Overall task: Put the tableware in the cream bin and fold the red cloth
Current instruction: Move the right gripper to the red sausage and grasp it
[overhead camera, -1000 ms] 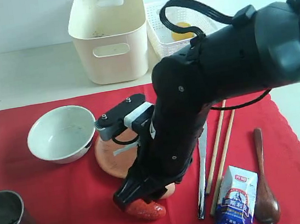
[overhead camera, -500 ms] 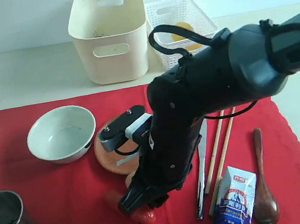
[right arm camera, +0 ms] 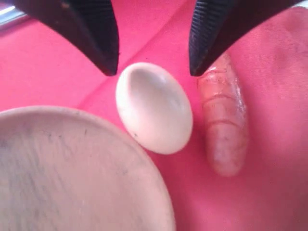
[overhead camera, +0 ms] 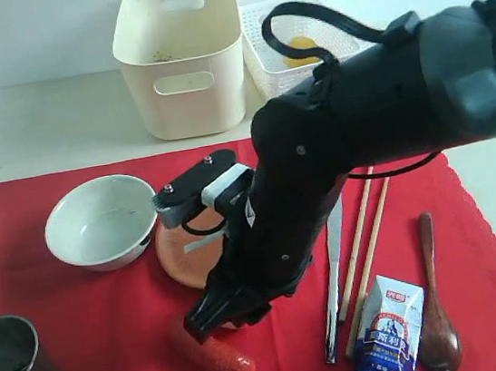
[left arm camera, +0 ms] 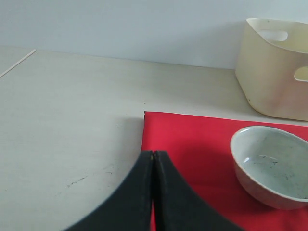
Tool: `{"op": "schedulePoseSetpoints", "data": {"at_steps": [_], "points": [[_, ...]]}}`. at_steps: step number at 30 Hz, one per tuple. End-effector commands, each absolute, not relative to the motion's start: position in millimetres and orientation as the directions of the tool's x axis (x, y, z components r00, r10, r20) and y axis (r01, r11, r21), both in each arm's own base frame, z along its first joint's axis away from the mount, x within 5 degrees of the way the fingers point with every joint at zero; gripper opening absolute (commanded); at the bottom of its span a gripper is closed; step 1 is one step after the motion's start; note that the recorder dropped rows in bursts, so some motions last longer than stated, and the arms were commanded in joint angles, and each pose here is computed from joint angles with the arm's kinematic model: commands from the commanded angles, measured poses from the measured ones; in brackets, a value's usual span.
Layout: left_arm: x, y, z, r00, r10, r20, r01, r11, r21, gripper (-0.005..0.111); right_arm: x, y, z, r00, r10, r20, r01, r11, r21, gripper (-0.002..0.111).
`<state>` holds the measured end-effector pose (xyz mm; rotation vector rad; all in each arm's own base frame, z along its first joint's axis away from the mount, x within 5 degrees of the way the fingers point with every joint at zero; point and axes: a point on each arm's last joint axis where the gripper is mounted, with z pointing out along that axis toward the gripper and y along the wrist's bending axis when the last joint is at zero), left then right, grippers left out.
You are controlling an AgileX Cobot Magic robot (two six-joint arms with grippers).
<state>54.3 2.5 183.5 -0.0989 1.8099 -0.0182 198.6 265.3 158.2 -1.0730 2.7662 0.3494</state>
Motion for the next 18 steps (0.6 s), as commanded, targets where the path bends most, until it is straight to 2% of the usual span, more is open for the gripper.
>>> {"op": "schedulePoseSetpoints", "data": {"at_steps": [1, 9, 18], "points": [[54.0, 2.4, 184.6, -0.224, -0.078, -0.972, -0.056, 0.996, -0.067, 0.001, 195.2, 265.3, 176.5, -0.739, -0.613, -0.280, -0.669, 0.718, 0.193, 0.045], [54.0, 2.4, 184.6, -0.224, -0.078, -0.972, -0.056, 0.996, -0.067, 0.001, 165.8, 292.0, 166.4, -0.621, -0.720, -0.309, -0.782, 0.599, 0.175, 0.045], [54.0, 2.4, 184.6, -0.224, -0.078, -0.972, -0.056, 0.996, -0.067, 0.001, 169.4, 303.9, 135.2, -0.597, -0.752, -0.280, -0.800, 0.583, 0.139, 0.045]]}}
